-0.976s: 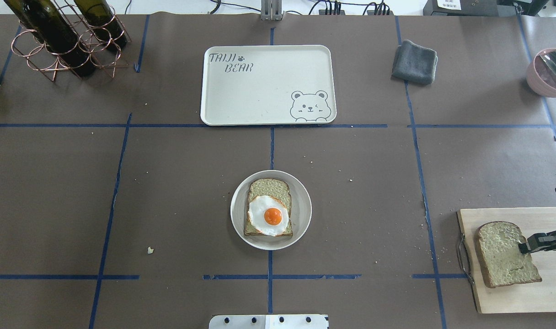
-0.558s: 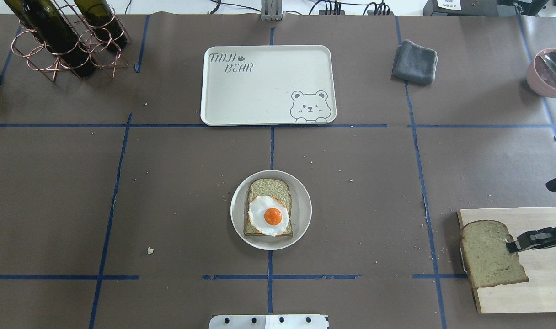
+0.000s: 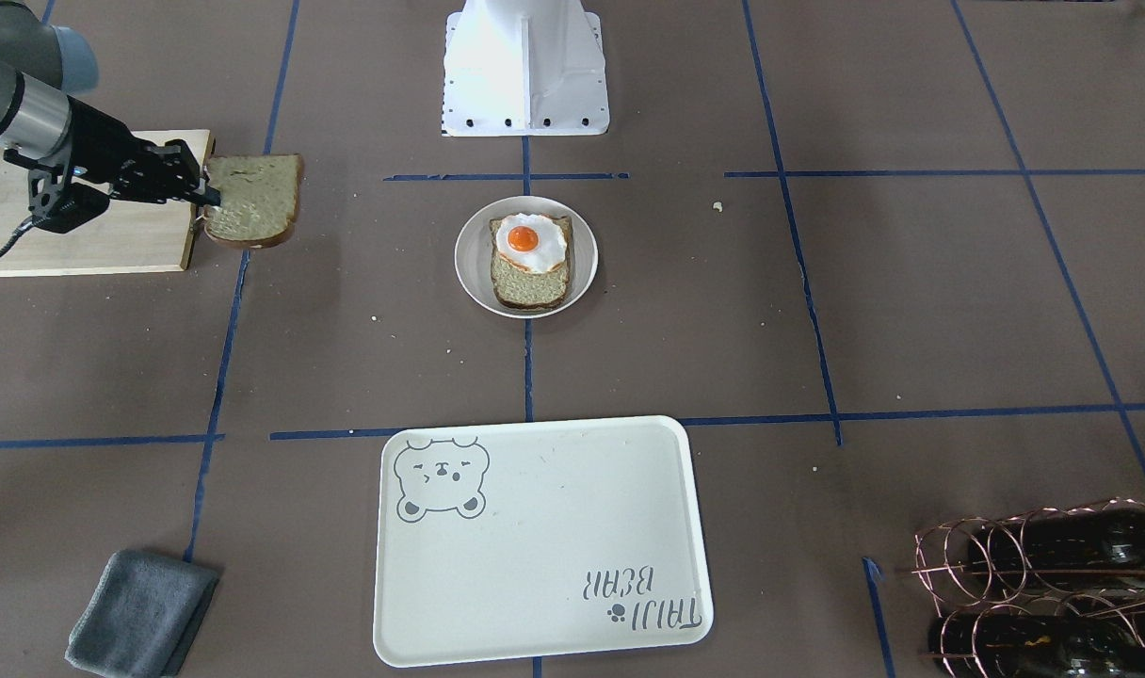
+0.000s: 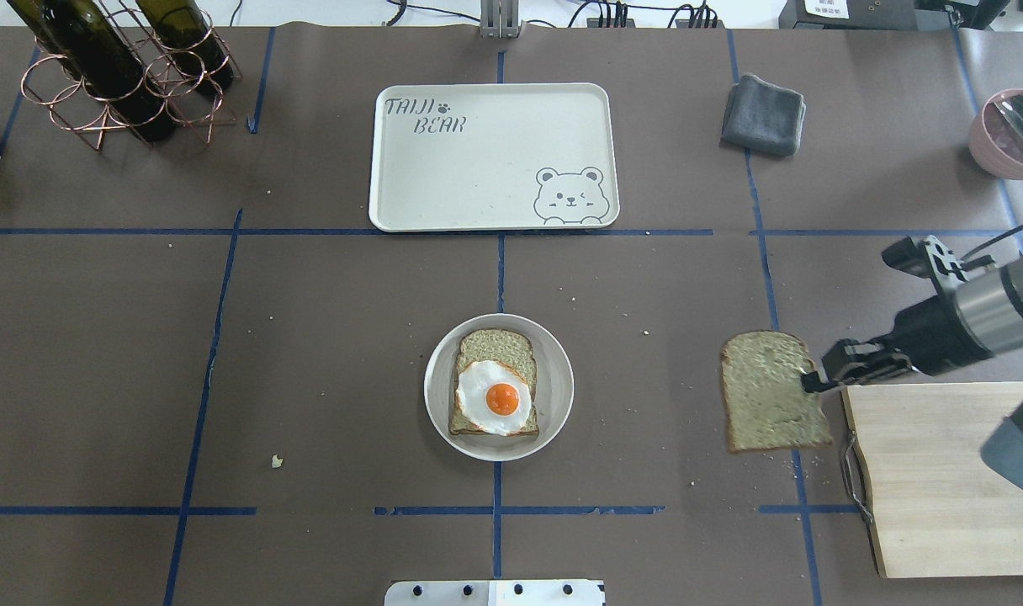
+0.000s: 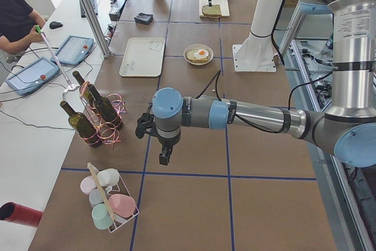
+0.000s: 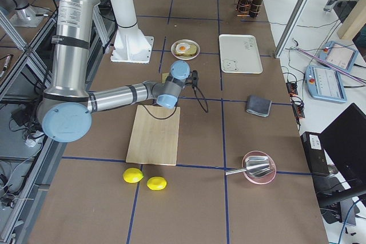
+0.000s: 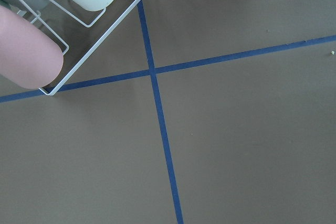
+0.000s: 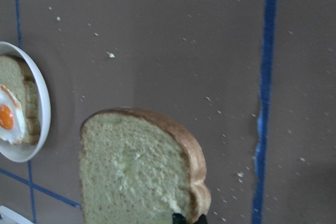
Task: Make sandwich and place on tray
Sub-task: 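Lift the bread slice with the right gripper and carry it over the plate, then lower the bread onto the egg slice and open the right gripper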
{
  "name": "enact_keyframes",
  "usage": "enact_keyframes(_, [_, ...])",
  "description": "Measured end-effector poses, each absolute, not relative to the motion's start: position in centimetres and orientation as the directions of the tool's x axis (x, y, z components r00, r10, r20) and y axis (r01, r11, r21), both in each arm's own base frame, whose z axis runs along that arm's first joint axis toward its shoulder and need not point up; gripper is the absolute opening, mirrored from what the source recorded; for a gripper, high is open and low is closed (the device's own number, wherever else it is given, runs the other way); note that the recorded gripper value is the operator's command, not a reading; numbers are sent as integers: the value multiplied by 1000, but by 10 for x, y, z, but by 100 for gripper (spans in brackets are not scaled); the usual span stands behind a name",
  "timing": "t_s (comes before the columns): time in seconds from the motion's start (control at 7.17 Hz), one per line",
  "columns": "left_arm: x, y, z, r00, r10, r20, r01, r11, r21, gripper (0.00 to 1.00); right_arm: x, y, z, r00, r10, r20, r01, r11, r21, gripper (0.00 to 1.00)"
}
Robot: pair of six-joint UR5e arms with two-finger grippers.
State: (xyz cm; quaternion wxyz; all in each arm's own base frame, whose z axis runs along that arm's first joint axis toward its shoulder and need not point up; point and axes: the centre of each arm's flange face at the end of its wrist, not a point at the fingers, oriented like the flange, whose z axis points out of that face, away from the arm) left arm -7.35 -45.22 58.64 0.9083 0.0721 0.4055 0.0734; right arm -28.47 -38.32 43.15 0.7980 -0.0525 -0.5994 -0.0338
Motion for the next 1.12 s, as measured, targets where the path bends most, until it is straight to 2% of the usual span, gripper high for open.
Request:
enact_keyframes(0.28, [-73, -452, 587, 657, 191, -729, -74, 979, 189, 100, -367, -426, 350, 264, 17, 964, 123, 991, -51, 0])
enact_keyframes(0.56, [-73, -452, 586, 656, 192, -730, -74, 979, 191, 100, -449, -433, 301, 262, 16, 965, 110, 993, -46, 0])
enact_keyframes(1.12, [-74, -452, 584, 656, 195, -729, -73, 978, 195, 100, -532, -407, 265, 270, 84, 959, 62, 993, -104, 0])
